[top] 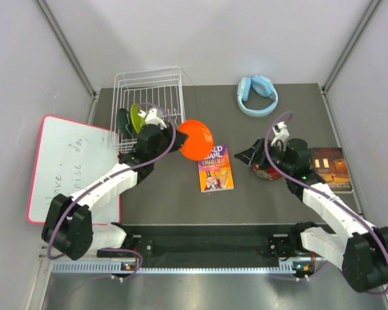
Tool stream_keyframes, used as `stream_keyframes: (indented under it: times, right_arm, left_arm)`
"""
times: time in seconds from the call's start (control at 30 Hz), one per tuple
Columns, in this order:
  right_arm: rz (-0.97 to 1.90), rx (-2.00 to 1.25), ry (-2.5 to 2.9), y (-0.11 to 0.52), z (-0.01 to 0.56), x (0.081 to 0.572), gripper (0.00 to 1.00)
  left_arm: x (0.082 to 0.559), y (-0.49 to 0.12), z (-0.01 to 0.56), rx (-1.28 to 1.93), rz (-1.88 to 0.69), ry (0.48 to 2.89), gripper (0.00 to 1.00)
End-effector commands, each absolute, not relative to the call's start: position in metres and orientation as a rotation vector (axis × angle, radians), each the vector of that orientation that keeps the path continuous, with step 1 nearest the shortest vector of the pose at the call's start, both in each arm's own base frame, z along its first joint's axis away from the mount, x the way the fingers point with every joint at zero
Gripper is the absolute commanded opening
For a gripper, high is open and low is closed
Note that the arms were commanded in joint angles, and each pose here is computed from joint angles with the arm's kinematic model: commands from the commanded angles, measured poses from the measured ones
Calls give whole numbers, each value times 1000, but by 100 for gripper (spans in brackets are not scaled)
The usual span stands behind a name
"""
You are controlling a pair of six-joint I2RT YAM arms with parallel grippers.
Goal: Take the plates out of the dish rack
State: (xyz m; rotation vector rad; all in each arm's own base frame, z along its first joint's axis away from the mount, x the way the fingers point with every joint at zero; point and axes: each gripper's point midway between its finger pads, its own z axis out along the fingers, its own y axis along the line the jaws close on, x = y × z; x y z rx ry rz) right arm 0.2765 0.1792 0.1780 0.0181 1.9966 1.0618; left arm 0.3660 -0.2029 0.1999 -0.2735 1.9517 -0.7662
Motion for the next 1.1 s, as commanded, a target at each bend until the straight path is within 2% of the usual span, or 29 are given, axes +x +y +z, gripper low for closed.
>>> stream_keyframes:
  times: [0.0,0.3,0.43,0.5,0.53,0.6,0.63,0.67,0.7,0.73,0.77,0.8,0.87,0.9,0.93,1.07]
  right_arm:
    - [1130,-10,1828,206,222,293,88]
    - [1245,-52,1759,230,226,291,86]
    - [1322,-66,1765,239,214,290,79]
    - [1364,-62,1765,243,210,289,70]
    - [1393,-86,1732,245,215,287,60]
    - [1430,-85,1753,249,210,286,48]
    - [1437,-98,1750,250,211,286,39]
    - [1446,-101,1757,251,209,285,25]
    - [1439,-93,1756,249,209,286,4]
    - [1433,-81,1757,246,207,285,0]
    - [1415,-57,1771,242,203,285,0]
    - [1382,-31,1750,231,209,288,0]
    - [1251,61,1840,207,187,293,0]
    - [1174,103,1818,187,197,296,0]
    - [1051,130,1809,168,199,305,0]
    - [723,309,1870,94,191,303,0]
  left_arm:
    - [345,-261,253,-181,-1068,1779,0]
    - [319,-294,247,-140,-1225,1775,0]
    - [309,-306,245,-117,-1278,1768,0]
    - [308,-311,245,-100,-1292,1765,0]
    - [306,-314,247,-86,-1311,1757,0]
    - [306,-316,244,-89,-1316,1758,0]
    - [306,-316,247,-84,-1323,1748,0]
    - [306,-317,246,-80,-1321,1748,0]
    - [308,-317,247,-82,-1318,1745,0]
    - [309,-316,246,-80,-1300,1749,0]
    - [312,-314,240,-92,-1269,1776,18]
    - [313,-314,241,-87,-1255,1781,44]
    - [318,-307,231,-83,-1164,1815,79]
    - [321,-304,237,-83,-1138,1807,93]
    - [324,-300,237,-62,-1087,1806,99]
    - [345,-271,240,-46,-805,1808,99]
